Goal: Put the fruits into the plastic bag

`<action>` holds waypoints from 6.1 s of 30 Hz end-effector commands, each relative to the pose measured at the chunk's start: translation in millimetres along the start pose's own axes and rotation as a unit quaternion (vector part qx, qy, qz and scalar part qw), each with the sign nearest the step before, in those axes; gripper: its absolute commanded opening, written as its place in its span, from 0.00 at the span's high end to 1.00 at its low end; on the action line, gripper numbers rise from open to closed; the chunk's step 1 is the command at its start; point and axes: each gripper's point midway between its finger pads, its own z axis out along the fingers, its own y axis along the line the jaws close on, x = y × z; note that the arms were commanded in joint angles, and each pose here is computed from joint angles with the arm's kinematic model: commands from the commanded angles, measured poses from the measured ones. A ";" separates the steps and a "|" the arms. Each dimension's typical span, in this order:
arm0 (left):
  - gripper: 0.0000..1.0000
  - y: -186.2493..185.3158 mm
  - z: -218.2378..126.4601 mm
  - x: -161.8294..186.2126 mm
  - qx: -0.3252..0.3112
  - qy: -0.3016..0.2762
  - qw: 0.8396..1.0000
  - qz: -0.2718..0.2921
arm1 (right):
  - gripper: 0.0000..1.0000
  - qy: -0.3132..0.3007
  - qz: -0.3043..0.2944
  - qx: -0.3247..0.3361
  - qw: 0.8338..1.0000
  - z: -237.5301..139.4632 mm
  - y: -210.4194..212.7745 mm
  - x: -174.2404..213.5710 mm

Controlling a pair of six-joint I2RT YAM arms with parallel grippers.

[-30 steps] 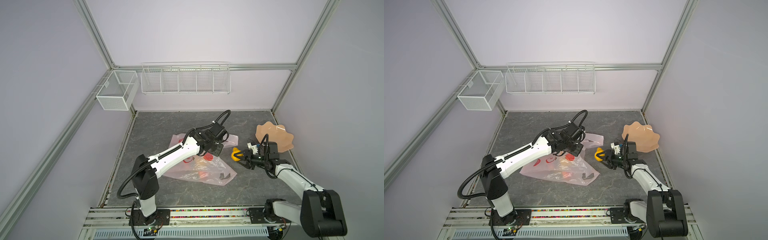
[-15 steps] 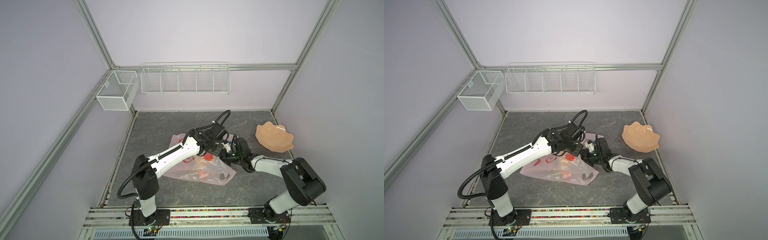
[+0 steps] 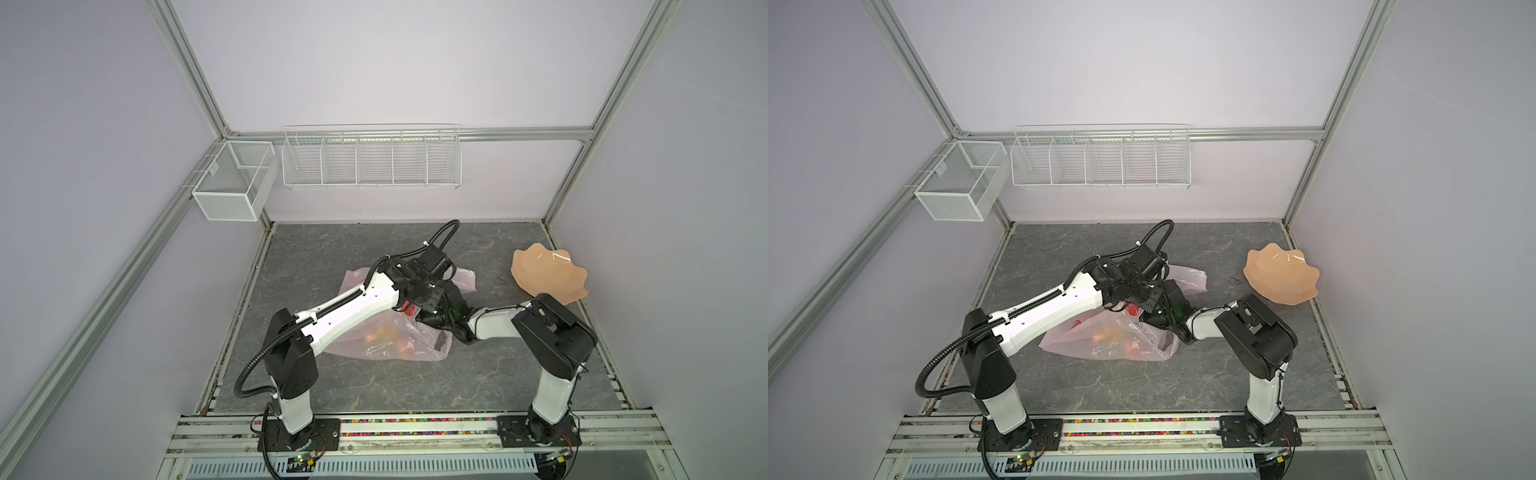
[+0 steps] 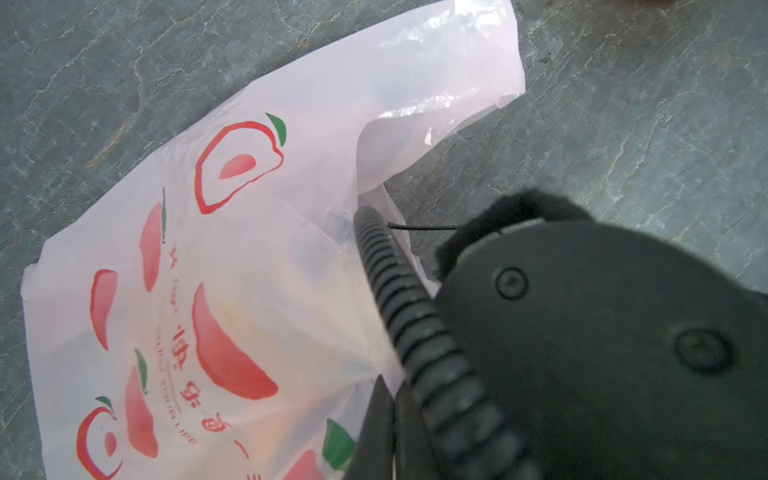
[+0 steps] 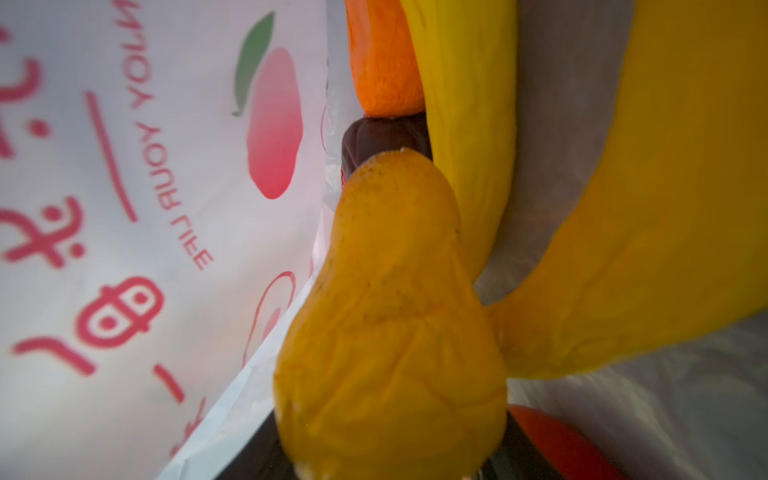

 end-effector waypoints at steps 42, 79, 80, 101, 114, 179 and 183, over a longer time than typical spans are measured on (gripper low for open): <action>1.00 19.3 1.6 13.0 -0.012 -0.004 1.000 -0.022 | 0.11 -0.008 -0.018 0.119 0.993 -95.7 -12.2 11.6; 1.00 12.1 4.9 9.5 0.004 0.004 1.000 -0.013 | 0.11 -0.132 -0.137 0.184 0.964 -226.4 -13.9 29.7; 1.00 12.1 5.4 9.8 0.003 0.004 1.000 -0.012 | 0.11 -0.129 -0.136 0.193 0.963 -226.6 -19.0 30.8; 1.00 9.8 7.7 8.4 0.005 0.009 1.000 -0.011 | 0.07 -0.124 -0.141 0.240 0.952 -198.6 -82.6 39.9; 1.00 7.6 6.8 6.5 0.006 0.011 1.000 -0.011 | 0.37 -0.137 -0.184 0.224 0.947 -165.1 -84.6 3.3; 0.08 7.2 148.3 -141.9 0.049 -0.084 0.992 0.086 | 0.94 -0.081 -0.235 0.214 0.945 -181.4 -58.3 61.4; 0.08 1.2 163.3 -134.2 0.066 -0.074 0.990 0.099 | 0.94 -0.075 -0.237 0.216 0.944 -182.3 -58.9 64.2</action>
